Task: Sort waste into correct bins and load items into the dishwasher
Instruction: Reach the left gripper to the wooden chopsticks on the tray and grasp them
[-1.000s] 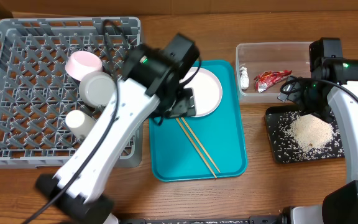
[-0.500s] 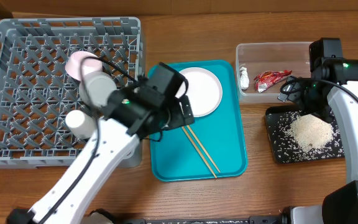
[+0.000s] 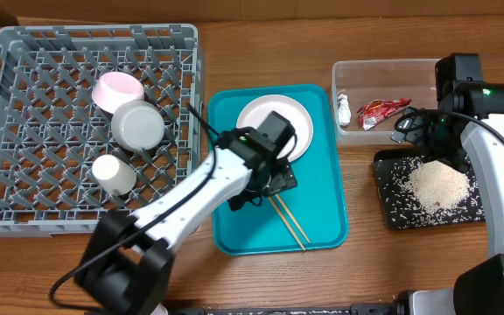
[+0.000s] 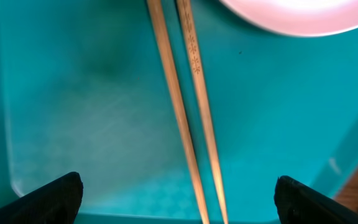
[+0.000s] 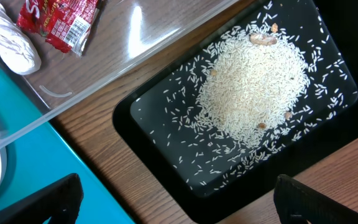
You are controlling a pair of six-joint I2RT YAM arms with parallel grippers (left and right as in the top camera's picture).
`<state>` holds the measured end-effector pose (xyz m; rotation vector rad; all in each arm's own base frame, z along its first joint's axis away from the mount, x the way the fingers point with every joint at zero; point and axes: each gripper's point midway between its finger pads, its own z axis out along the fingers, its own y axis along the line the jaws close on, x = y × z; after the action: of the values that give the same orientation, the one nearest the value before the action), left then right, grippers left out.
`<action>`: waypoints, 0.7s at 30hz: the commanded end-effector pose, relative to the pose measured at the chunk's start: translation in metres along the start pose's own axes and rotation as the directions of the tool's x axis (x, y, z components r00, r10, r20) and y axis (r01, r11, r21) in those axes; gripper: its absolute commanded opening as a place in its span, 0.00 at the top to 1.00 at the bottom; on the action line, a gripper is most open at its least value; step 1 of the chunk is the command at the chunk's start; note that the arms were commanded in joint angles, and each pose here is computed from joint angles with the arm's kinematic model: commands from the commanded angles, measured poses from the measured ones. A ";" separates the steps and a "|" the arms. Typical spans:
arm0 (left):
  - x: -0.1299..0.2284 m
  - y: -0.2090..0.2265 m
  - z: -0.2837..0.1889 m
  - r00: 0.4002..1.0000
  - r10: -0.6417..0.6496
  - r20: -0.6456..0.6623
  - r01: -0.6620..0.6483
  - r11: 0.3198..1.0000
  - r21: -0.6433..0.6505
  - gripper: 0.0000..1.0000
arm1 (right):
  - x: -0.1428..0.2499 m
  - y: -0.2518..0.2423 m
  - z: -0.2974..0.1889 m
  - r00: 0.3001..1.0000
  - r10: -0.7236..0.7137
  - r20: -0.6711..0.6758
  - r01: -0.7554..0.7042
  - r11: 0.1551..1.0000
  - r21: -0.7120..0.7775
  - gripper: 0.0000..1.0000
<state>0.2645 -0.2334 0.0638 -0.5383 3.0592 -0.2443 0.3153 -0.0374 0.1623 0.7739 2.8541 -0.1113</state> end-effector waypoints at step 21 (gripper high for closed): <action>0.010 0.008 0.067 0.996 -0.055 -0.063 0.047 0.991 -0.127 0.26 | -0.008 0.001 -0.014 0.999 0.007 0.047 -0.006 1.000 -0.023 0.00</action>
<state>0.2584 -0.2397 0.0036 -0.6116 3.1361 -0.0920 0.3153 -0.0373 0.1624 0.7733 2.8539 -0.1111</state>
